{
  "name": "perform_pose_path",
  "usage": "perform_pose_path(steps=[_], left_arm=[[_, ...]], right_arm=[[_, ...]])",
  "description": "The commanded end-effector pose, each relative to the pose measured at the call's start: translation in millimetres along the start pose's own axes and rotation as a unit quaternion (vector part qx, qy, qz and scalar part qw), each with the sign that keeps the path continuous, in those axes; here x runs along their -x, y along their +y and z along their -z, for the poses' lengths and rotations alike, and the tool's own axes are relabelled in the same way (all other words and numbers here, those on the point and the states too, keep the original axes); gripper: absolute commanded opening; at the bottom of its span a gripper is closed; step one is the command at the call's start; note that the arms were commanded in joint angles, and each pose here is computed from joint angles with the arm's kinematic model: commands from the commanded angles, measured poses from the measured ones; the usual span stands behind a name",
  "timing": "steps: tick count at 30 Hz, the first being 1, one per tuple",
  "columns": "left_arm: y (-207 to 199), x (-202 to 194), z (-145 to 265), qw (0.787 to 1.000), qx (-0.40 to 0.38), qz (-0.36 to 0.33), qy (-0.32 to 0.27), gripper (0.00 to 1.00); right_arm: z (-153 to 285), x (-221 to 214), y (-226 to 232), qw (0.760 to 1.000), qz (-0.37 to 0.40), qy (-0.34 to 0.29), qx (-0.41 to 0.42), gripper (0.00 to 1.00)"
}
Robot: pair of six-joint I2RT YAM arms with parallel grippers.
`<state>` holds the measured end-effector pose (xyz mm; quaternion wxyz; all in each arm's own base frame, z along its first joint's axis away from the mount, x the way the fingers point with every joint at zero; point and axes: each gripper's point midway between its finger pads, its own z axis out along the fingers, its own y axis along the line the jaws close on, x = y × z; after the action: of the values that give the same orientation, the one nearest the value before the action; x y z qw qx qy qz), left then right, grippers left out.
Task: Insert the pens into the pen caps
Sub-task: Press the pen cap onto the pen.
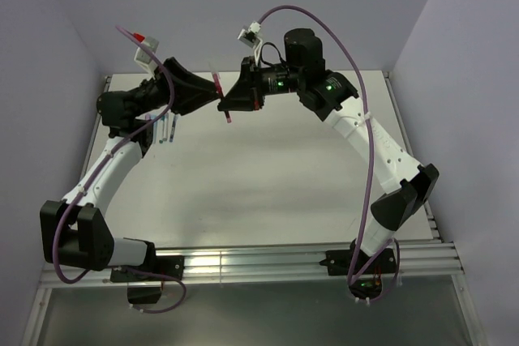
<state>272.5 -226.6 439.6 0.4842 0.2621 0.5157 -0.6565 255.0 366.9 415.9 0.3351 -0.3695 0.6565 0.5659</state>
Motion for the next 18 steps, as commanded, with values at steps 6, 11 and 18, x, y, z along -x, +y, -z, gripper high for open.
perform_pose_path(steps=[6,11,18], left_arm=[[-30,14,-3,0.998,-0.037,-0.046,-0.033,0.44],[-33,17,-4,0.998,-0.042,-0.037,-0.041,0.18],[-30,19,-4,0.998,-0.037,-0.014,-0.041,0.00]], right_arm=[[-2,12,21,0.999,0.022,-0.020,0.025,0.00],[-3,9,22,0.999,0.022,-0.015,0.032,0.00],[-4,3,18,0.999,0.018,-0.011,0.027,0.14]])
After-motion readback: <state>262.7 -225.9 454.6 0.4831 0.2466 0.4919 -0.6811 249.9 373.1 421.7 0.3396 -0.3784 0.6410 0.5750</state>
